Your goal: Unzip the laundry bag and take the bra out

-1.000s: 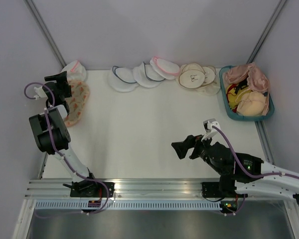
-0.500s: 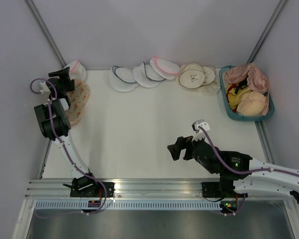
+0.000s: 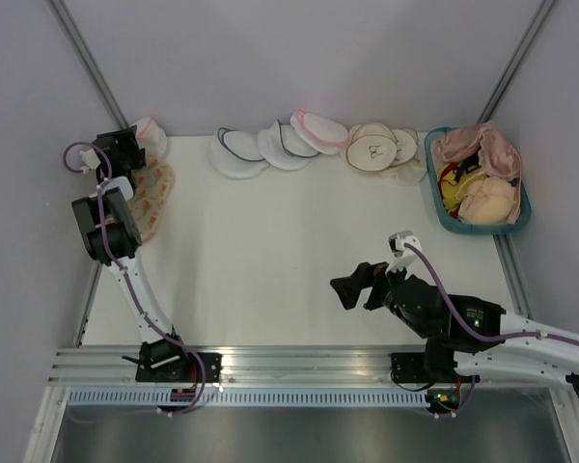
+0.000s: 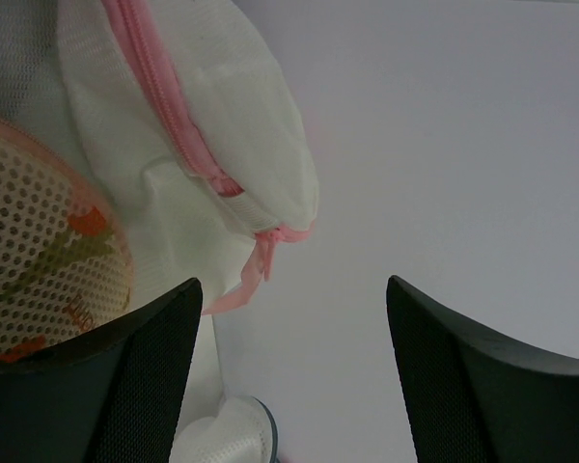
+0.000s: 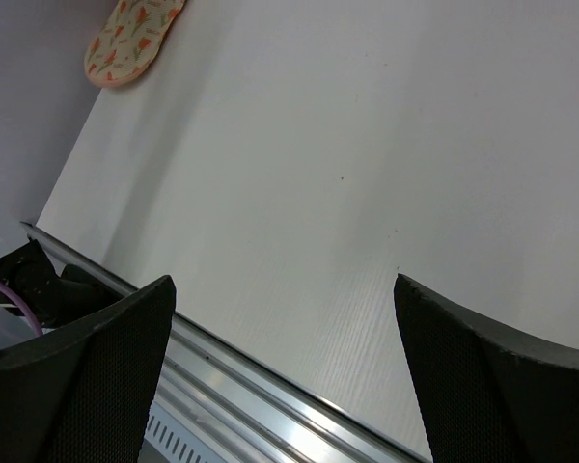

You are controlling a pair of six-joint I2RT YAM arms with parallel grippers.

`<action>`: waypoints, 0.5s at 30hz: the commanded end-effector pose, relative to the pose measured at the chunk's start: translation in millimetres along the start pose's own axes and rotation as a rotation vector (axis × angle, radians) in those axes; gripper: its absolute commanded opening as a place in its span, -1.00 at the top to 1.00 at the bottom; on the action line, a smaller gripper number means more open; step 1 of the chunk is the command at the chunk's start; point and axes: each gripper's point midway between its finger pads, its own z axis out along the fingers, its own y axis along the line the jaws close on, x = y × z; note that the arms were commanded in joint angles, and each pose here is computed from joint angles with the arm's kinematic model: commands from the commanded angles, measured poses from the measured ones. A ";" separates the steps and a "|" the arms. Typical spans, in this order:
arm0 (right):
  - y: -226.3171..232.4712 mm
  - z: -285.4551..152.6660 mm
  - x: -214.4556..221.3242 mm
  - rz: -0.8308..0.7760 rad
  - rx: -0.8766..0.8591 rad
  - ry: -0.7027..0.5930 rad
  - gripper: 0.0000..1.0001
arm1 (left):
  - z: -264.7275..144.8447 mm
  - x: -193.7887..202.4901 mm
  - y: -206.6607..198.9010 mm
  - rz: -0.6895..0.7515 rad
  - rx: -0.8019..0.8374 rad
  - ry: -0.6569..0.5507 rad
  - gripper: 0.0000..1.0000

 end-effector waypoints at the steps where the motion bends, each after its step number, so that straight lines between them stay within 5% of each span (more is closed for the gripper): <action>1: 5.2 -4.2 -7.1 0.046 -0.024 -0.016 -0.96 | 10.7 -1.4 5.0 0.013 -0.054 -0.001 -0.62; 9: 11.8 -7.2 -7.3 0.061 -0.063 -0.008 -0.96 | 16.5 3.9 9.3 0.043 -0.143 -0.041 -0.52; 15: 14.6 -9.3 -6.7 0.074 -0.091 -0.007 -0.96 | 20.3 4.1 12.0 0.057 -0.184 -0.085 -0.13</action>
